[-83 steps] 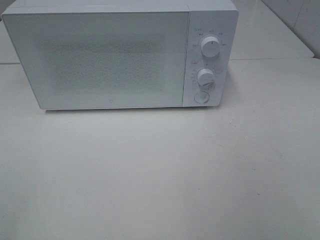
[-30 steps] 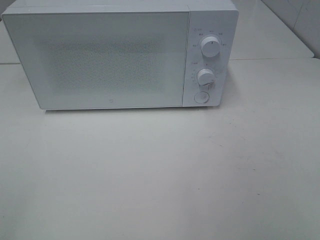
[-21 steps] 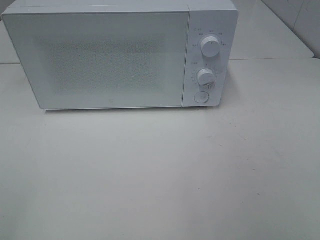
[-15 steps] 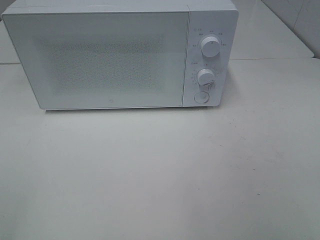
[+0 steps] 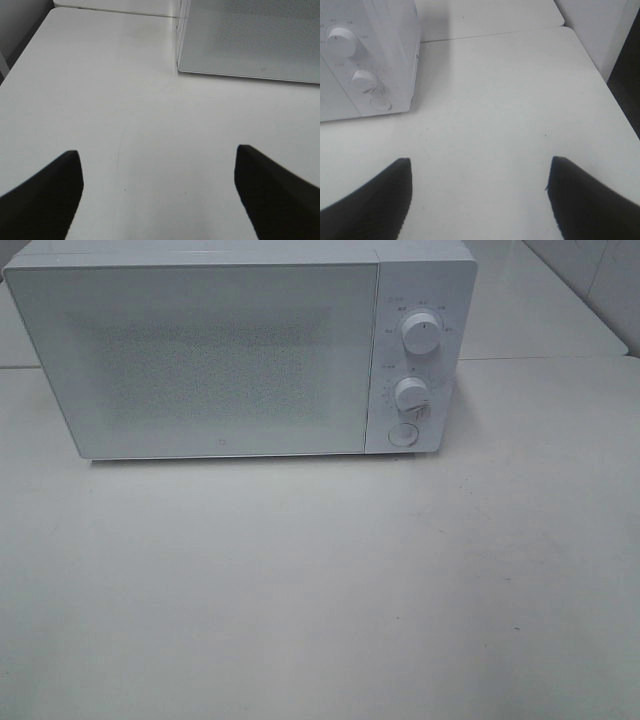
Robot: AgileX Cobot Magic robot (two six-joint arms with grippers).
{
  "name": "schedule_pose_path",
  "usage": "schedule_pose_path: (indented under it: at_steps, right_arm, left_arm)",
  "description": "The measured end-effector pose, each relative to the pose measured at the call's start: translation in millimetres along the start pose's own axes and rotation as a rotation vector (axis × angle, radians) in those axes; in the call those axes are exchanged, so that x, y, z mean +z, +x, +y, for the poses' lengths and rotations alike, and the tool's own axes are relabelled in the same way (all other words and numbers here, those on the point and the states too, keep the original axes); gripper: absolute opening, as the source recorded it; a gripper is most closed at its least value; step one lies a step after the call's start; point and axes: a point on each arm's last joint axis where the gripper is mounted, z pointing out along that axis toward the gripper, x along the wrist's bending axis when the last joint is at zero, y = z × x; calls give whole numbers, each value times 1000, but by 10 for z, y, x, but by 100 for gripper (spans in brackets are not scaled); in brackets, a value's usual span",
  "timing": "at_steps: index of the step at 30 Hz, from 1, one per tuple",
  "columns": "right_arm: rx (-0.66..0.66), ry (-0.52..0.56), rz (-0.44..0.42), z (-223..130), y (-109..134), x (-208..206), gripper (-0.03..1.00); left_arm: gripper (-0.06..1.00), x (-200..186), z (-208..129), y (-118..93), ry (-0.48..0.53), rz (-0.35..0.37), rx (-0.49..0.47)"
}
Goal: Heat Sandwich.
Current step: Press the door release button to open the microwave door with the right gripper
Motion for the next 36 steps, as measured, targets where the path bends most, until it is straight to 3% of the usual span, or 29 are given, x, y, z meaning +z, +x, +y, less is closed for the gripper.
schedule_pose_path:
  at_steps: [15,20,24,25,26,32,36]
  right_arm:
    - [2,-123,-19,359,-33,707,71]
    - [-52,-166,31,416,72,896,61]
    - [-95,-210,106,444,250,1061,40]
    - [-95,-210,106,444,250,1061,40]
    - [-106,-214,129,439,310,1134,31]
    - [-133,-186,193,365,496,1334,5]
    - [-89,-135,241,267,642,1483,1]
  left_arm:
    - [76,-1,-1,0,-1,0,0]
    - [76,-1,-1,0,-1,0,0]
    - [76,-1,-1,0,-1,0,0]
    - [76,-1,-1,0,-1,0,0]
    - [76,-1,-1,0,-1,0,0]
    - [76,-1,-1,0,-1,0,0]
    - [76,-1,-1,0,-1,0,0]
